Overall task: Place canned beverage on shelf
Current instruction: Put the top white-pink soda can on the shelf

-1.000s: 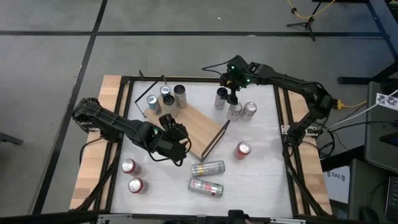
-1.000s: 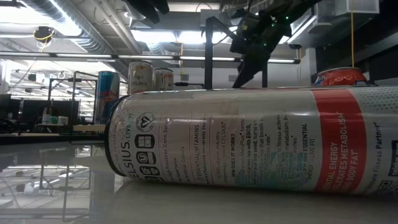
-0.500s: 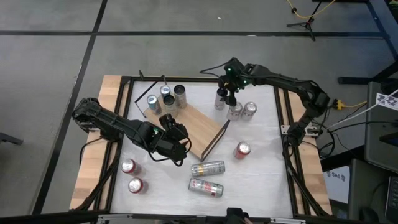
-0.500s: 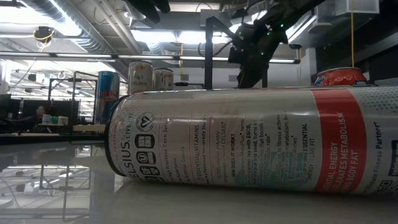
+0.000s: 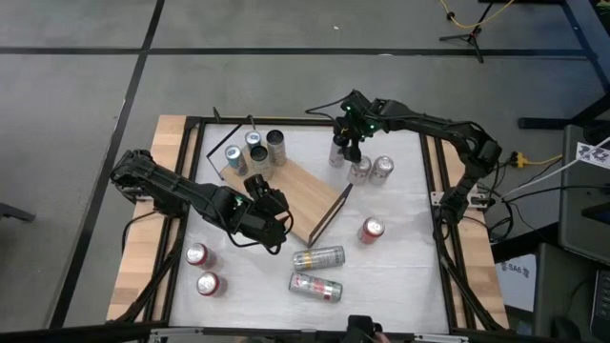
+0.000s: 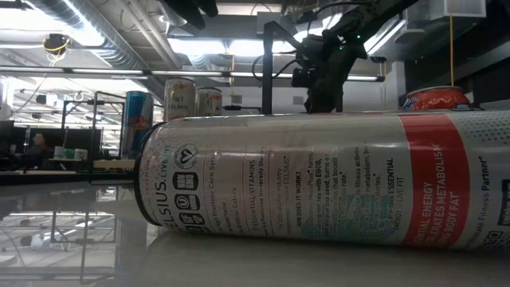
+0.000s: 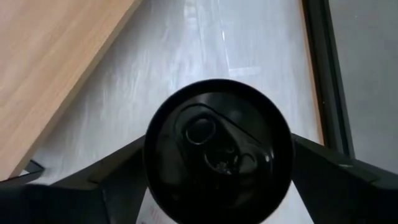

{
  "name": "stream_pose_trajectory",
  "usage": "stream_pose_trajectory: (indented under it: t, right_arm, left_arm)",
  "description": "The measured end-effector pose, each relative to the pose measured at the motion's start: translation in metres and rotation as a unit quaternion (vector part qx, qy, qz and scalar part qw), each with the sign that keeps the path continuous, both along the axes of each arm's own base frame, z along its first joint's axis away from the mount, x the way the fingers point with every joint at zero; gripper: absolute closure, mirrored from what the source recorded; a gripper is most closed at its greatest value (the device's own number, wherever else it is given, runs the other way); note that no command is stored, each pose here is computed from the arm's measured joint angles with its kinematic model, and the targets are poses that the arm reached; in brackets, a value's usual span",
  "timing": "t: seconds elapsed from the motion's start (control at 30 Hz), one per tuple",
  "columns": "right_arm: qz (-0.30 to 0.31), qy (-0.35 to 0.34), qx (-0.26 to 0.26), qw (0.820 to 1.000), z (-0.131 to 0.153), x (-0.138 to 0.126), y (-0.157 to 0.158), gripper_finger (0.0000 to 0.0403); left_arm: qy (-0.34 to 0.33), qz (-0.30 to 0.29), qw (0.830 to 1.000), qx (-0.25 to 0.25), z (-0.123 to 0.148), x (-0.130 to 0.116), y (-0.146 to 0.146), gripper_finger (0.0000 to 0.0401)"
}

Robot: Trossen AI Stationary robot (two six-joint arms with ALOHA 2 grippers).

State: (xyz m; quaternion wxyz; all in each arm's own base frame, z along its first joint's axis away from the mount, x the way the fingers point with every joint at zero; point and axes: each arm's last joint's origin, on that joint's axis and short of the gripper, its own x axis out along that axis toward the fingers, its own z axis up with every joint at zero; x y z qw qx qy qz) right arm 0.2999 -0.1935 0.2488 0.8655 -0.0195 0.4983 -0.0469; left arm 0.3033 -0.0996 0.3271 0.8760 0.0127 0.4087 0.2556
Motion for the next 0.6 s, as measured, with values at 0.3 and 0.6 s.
stream_pose_trajectory:
  t: [0.3, 0.6]
  right_arm:
    - [0.008, -0.007, 0.008, 1.000, 0.0002, 0.0005, 0.0006, 0.0154]
    - [0.017, -0.009, 0.006, 1.000, 0.0009, 0.0042, 0.0061, 0.0155]
  left_arm:
    - [0.000, 0.000, 1.000, 0.000, 0.0000, 0.0000, 0.0000, 0.0080]
    - [0.015, 0.000, 1.000, 0.006, -0.0006, -0.0032, 0.0012, 0.0080]
